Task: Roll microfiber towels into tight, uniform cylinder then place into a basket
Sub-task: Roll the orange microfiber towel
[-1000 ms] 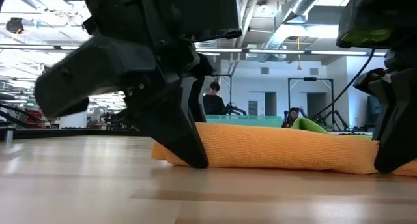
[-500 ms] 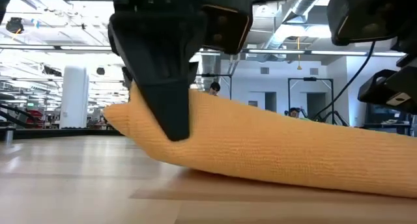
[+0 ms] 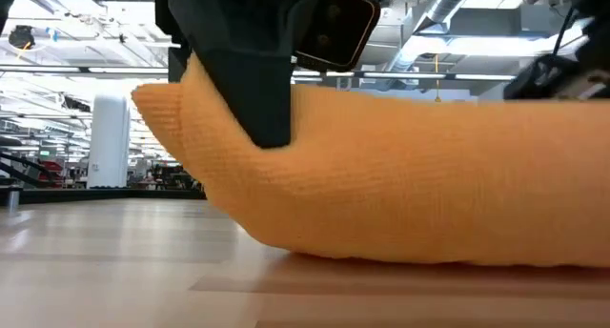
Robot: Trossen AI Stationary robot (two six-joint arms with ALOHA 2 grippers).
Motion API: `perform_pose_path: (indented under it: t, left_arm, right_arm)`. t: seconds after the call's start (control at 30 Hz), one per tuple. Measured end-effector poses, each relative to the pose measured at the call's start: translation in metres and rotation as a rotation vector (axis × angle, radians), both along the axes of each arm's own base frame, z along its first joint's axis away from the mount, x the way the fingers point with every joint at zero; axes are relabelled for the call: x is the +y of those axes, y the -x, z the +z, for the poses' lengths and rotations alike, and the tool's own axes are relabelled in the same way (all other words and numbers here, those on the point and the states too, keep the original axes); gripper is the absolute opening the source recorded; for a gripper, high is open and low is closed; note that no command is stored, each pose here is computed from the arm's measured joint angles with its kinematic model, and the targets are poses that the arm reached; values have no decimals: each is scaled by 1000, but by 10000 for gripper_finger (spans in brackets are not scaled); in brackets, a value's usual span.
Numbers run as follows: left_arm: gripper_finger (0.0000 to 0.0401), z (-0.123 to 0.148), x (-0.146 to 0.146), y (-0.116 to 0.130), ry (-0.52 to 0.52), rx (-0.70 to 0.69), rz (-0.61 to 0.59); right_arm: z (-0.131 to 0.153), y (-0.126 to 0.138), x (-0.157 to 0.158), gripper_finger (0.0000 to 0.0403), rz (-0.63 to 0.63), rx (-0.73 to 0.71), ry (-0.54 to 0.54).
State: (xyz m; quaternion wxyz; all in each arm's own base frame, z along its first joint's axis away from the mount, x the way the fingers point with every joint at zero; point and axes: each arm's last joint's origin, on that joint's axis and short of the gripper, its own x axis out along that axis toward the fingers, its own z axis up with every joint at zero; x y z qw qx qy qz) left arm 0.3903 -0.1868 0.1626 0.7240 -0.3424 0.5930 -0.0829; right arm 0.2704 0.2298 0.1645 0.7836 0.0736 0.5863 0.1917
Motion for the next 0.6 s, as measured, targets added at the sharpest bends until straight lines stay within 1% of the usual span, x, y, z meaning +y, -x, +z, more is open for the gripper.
perform_pose_path:
  t: [0.07,0.17,0.23,0.33,0.47,0.6]
  left_arm:
    - [12,1,-1,-1,26,-8,3]
    - [12,1,-2,-2,35,-8,7]
    - [12,1,-1,-1,21,-4,13]
    - [13,0,0,0,10,9,13]
    - [13,-1,4,-1,3,23,21]
    - [13,-2,9,-1,-17,33,36]
  right_arm:
    - [-1,-3,-4,16,46,2,-12]
    - [-14,-7,-15,16,36,24,-54]
    - [-29,-6,-26,14,-22,48,-75]
    - [-44,-4,-37,12,-85,41,-154]
    - [-56,1,-46,15,-132,35,-275]
    - [-64,5,-54,13,-230,68,-332]
